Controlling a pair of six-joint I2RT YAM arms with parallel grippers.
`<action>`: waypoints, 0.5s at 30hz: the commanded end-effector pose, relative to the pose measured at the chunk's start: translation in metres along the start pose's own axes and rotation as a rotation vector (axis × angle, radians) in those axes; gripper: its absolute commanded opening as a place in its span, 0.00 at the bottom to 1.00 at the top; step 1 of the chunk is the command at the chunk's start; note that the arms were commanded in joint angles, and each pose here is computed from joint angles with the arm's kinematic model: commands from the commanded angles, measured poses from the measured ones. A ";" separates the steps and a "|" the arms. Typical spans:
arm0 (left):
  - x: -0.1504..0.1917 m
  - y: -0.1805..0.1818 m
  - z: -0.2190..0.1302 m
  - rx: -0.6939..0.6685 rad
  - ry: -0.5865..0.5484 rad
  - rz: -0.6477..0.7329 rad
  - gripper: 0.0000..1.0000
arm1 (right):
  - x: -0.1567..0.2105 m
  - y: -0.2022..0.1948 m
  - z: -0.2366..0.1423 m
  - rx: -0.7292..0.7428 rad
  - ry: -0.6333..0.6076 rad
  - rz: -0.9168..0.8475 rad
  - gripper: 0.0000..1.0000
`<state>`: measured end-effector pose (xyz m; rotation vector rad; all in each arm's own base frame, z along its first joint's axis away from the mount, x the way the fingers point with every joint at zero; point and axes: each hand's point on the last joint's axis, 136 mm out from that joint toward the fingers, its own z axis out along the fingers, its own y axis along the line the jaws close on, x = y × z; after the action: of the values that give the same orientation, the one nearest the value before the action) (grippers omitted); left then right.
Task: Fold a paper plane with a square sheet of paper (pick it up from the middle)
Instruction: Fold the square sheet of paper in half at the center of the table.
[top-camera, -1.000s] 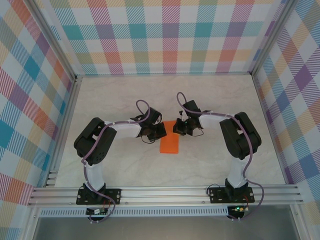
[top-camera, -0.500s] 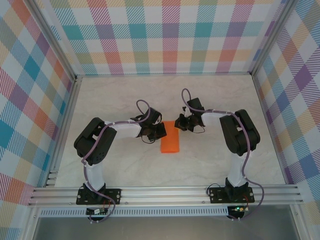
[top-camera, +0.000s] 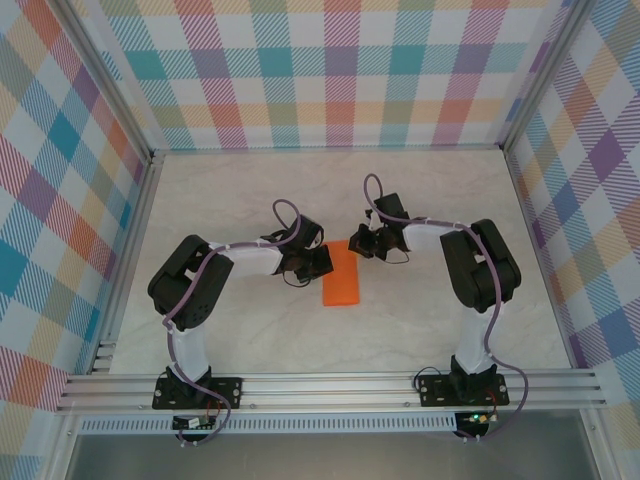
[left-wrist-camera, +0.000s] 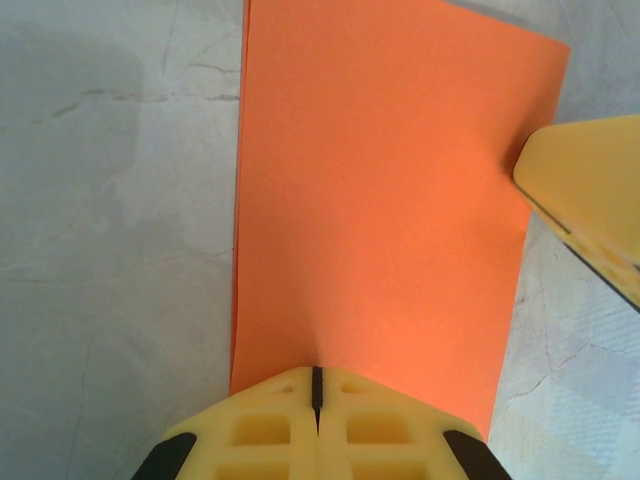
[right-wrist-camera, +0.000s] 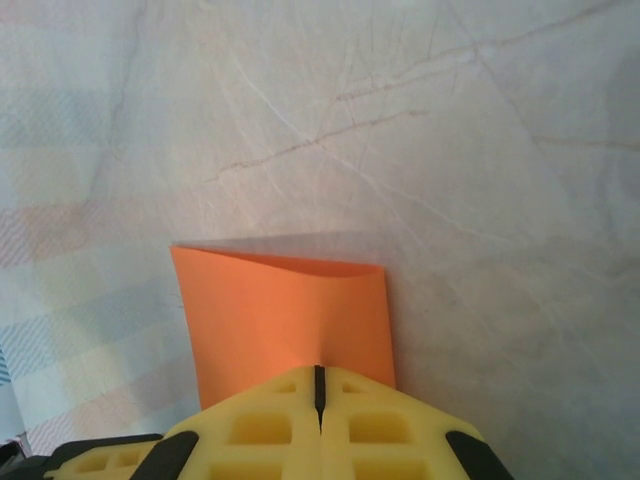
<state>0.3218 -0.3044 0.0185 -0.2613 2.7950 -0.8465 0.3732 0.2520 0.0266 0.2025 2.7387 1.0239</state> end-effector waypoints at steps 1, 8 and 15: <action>0.032 0.061 0.014 -0.220 0.085 -0.034 0.02 | -0.013 -0.009 0.004 0.030 -0.031 0.020 0.01; 0.032 0.061 0.015 -0.220 0.085 -0.033 0.02 | -0.012 -0.028 0.015 0.090 -0.012 0.065 0.01; 0.031 0.060 0.014 -0.218 0.081 -0.034 0.02 | -0.022 0.012 -0.011 -0.012 -0.047 0.005 0.02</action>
<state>0.3219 -0.3045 0.0184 -0.2611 2.7942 -0.8456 0.3855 0.2483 0.0202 0.2444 2.7421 0.9970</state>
